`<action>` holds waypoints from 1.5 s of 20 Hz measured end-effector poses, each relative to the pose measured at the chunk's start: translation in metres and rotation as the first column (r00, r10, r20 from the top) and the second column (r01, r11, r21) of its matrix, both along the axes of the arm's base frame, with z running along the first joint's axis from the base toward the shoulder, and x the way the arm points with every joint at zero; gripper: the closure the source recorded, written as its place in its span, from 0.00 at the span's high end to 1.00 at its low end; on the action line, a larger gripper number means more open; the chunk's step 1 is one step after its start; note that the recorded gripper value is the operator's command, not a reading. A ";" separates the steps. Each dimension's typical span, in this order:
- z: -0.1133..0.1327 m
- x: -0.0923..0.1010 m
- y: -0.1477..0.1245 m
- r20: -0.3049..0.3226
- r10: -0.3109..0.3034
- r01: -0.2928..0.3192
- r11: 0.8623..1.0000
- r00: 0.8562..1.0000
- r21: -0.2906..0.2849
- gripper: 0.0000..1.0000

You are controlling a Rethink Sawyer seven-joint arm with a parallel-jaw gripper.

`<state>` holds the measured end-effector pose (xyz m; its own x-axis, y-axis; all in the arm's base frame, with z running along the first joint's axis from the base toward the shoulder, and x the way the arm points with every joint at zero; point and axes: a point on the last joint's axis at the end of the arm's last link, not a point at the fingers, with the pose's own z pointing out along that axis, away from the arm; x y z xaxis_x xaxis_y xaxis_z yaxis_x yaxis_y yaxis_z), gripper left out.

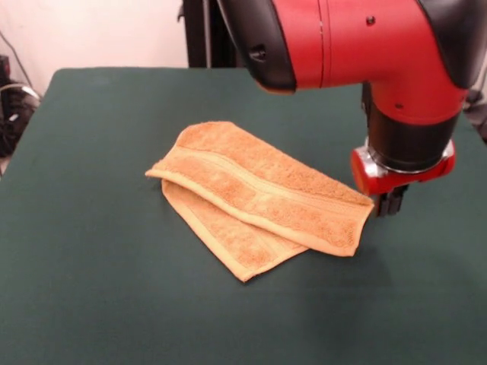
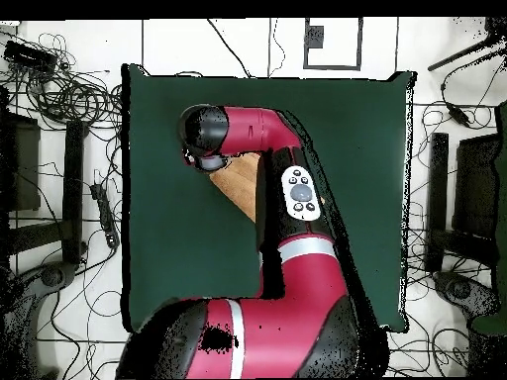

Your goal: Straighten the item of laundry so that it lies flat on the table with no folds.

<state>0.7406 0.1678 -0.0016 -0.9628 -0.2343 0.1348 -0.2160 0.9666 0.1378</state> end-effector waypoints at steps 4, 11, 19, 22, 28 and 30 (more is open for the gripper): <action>-0.009 -0.002 -0.002 -0.006 0.007 -0.007 0.999 1.000 -0.032 0.00; -0.016 -0.005 -0.022 -0.025 0.000 -0.001 0.997 1.000 -0.076 0.00; -0.016 -0.006 -0.038 -0.026 -0.009 0.007 0.994 1.000 -0.109 0.00; -0.016 -0.006 -0.041 -0.026 -0.012 0.009 0.994 1.000 -0.113 0.00; -0.016 -0.006 -0.044 -0.026 -0.014 0.011 0.993 1.000 -0.117 0.00; -0.016 -0.006 -0.046 -0.027 -0.016 0.012 0.993 1.000 -0.121 0.00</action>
<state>0.7345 0.1223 -0.0174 -0.9614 -0.2013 0.1878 -0.2000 0.9794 0.0259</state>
